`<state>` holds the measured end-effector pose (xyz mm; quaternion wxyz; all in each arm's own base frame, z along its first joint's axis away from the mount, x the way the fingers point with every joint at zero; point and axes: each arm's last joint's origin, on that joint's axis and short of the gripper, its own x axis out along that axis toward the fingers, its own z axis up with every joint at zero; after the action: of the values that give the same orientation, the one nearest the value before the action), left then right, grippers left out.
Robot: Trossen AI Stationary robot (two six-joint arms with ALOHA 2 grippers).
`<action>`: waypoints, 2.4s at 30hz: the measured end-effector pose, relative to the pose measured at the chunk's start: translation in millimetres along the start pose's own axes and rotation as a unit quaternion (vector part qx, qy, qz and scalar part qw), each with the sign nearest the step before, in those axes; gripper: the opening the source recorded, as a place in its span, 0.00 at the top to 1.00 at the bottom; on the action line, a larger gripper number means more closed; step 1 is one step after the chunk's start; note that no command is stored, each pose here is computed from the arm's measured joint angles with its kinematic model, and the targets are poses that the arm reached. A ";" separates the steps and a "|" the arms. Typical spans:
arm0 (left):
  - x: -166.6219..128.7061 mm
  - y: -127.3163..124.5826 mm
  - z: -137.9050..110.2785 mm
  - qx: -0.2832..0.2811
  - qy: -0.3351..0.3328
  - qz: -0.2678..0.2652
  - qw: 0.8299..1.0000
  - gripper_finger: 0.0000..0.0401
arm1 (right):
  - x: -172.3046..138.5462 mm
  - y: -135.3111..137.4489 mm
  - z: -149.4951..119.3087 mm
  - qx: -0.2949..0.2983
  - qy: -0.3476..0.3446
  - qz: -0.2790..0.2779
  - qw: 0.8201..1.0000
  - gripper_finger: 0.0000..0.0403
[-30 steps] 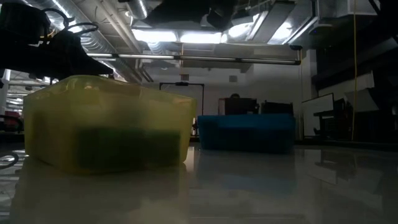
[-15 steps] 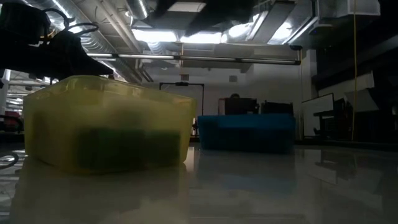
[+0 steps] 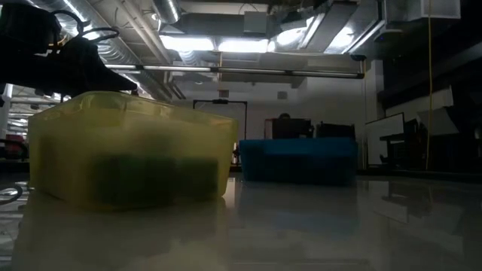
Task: Sort blocks by size
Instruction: Return to Home Position
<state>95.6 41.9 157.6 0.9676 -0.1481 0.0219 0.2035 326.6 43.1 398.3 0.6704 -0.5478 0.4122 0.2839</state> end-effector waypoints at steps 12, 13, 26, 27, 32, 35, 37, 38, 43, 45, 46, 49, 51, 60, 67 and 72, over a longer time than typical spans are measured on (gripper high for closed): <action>0.0 0.0 0.0 0.000 0.000 0.000 1.000 0.50 | -53.8 29.4 -32.8 0.009 0.034 0.027 0.999 0.26; 0.0 0.0 0.0 0.000 0.000 0.000 1.000 0.50 | -53.8 29.6 -35.5 0.011 0.037 0.031 0.999 0.26; 0.0 0.0 0.1 0.000 0.000 0.000 1.000 0.50 | -36.7 92.2 -88.9 0.023 0.034 -0.005 0.999 0.26; 0.0 0.0 0.0 0.000 0.000 0.000 1.000 0.50 | -34.6 101.0 -92.7 0.029 0.031 -0.019 0.999 0.26; 0.0 0.0 0.0 0.000 0.000 0.000 1.000 0.50 | -20.4 140.8 -104.0 0.038 -0.001 -0.117 0.992 0.26; 0.0 -0.1 0.1 0.000 0.000 0.000 1.000 0.50 | -3.8 164.3 -107.7 0.039 -0.013 -0.183 0.982 0.26; 0.0 0.0 0.1 0.000 0.000 0.000 1.000 0.50 | 10.5 181.1 -109.7 0.039 -0.021 -0.220 0.974 0.26; 0.0 0.0 0.1 0.000 0.000 0.000 1.000 0.50 | 17.7 188.3 -110.5 0.039 -0.026 -0.237 0.970 0.26; 0.0 0.0 0.0 0.000 0.000 0.000 1.000 0.50 | 48.5 228.0 -115.4 0.040 -0.040 -0.302 0.952 0.26; 0.0 0.0 0.0 0.000 0.000 0.000 1.000 0.50 | 60.0 241.4 -116.9 0.039 -0.045 -0.314 0.948 0.26; 0.0 0.0 0.1 0.000 0.000 0.000 1.000 0.50 | 65.4 247.5 -117.1 0.037 -0.054 -0.319 0.946 0.26; 0.0 0.0 0.0 0.000 0.000 0.000 1.000 0.50 | 71.2 260.8 -117.0 0.025 -0.089 -0.347 0.933 0.26; 0.0 0.0 -0.1 0.000 0.000 0.000 1.000 0.50 | 73.8 269.5 -116.7 0.015 -0.113 -0.356 0.928 0.26; 0.0 0.0 0.0 0.000 0.000 0.000 1.000 0.50 | 73.2 299.5 -115.7 -0.023 -0.197 -0.375 0.905 0.26; 0.1 0.1 -0.1 0.000 0.001 0.001 1.000 0.50 | 80.7 303.3 -116.1 -0.011 -0.201 -0.366 0.909 0.26; 0.1 0.2 -0.2 0.000 0.001 0.002 1.000 0.50 | 81.5 301.9 -120.1 0.002 -0.130 -0.384 0.914 0.26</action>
<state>95.7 42.1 157.4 0.9672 -0.1482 0.0230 0.2052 87.0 -7.0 169.6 0.7766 -0.6207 0.0798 0.0720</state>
